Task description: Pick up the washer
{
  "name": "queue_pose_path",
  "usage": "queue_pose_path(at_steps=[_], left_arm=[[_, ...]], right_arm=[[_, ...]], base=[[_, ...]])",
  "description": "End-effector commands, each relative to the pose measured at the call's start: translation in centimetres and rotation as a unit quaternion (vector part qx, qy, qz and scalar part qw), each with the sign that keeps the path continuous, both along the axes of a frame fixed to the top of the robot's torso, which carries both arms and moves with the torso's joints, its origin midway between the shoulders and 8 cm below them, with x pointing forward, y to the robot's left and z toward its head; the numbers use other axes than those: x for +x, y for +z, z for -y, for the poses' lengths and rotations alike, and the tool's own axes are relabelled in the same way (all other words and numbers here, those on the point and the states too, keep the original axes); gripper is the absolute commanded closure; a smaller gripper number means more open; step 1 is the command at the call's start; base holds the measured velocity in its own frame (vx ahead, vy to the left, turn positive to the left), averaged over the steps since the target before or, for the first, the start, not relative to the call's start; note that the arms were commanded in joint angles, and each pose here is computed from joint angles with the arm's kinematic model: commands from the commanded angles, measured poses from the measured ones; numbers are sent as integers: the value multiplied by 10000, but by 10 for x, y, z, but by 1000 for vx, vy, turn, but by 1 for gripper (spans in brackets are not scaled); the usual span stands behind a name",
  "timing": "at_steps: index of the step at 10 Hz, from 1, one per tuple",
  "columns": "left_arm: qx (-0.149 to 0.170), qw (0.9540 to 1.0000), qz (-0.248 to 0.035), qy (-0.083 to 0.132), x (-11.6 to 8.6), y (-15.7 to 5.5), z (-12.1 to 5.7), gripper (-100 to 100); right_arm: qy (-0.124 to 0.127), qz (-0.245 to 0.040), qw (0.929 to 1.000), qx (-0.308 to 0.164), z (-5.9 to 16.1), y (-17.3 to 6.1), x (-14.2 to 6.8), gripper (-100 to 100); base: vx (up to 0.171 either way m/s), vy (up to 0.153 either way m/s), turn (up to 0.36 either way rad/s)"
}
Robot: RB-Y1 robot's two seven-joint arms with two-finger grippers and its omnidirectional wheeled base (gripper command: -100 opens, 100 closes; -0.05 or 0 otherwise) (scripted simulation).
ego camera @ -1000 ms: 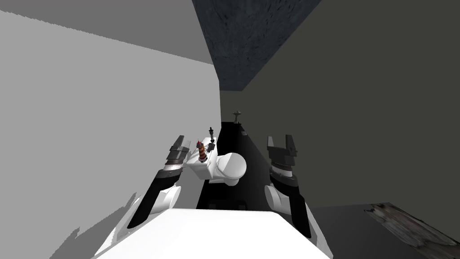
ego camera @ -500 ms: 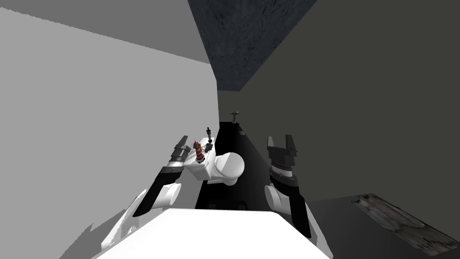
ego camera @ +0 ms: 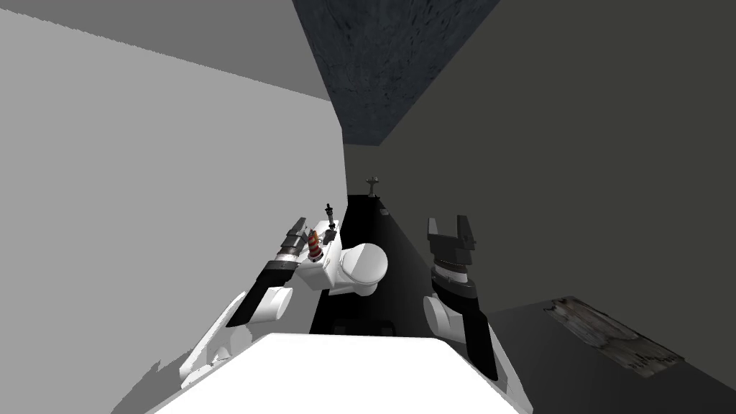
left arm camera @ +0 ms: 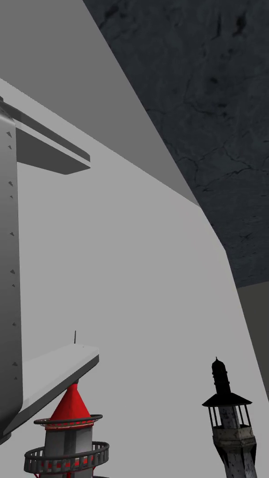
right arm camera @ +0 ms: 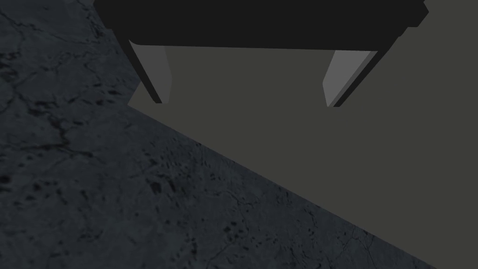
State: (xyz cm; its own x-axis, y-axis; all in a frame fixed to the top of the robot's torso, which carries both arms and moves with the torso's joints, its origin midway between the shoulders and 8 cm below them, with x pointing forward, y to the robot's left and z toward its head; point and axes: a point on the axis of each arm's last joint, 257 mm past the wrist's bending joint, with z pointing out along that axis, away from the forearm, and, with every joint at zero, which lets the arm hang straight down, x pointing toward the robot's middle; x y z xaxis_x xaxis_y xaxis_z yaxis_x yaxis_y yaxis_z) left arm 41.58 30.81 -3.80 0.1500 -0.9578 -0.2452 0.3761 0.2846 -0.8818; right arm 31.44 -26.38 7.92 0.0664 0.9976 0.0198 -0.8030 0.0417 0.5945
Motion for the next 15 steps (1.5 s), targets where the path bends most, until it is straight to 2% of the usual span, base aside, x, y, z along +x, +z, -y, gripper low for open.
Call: queue_pose_path(at_steps=[1, 4, 7, 9, 12, 15], left_arm=[[-41, 9997, -251, 35, 11, -13, -6, -100], [-103, 9981, -595, 103, 22, -30, -13, -100], [-193, 9946, -1009, 175, 41, -51, -22, -100], [-222, 9923, -1194, 227, 42, -60, -25, -100], [-310, 9862, -1601, 303, 59, -80, -34, -100], [-383, 9777, -2026, 404, 67, -102, -42, -100]], right_arm=[[0, 0, 10000, 0, 0, 0, 0, 0], [0, 0, 10000, 0, 0, 0, 0, 0], [0, 0, 10000, 0, 0, 0, 0, 0], [0, 0, 10000, 0, 0, 0, 0, 0], [0, 0, 10000, 0, 0, 0, 0, 0], [0, 0, 10000, 0, 0, 0, 0, 0]], base=[[-5, -23, -119], [-9, -25, -79], [-7, -27, -97], [-3, -13, -26], [-3, -18, -92], [-5, -13, -70]])
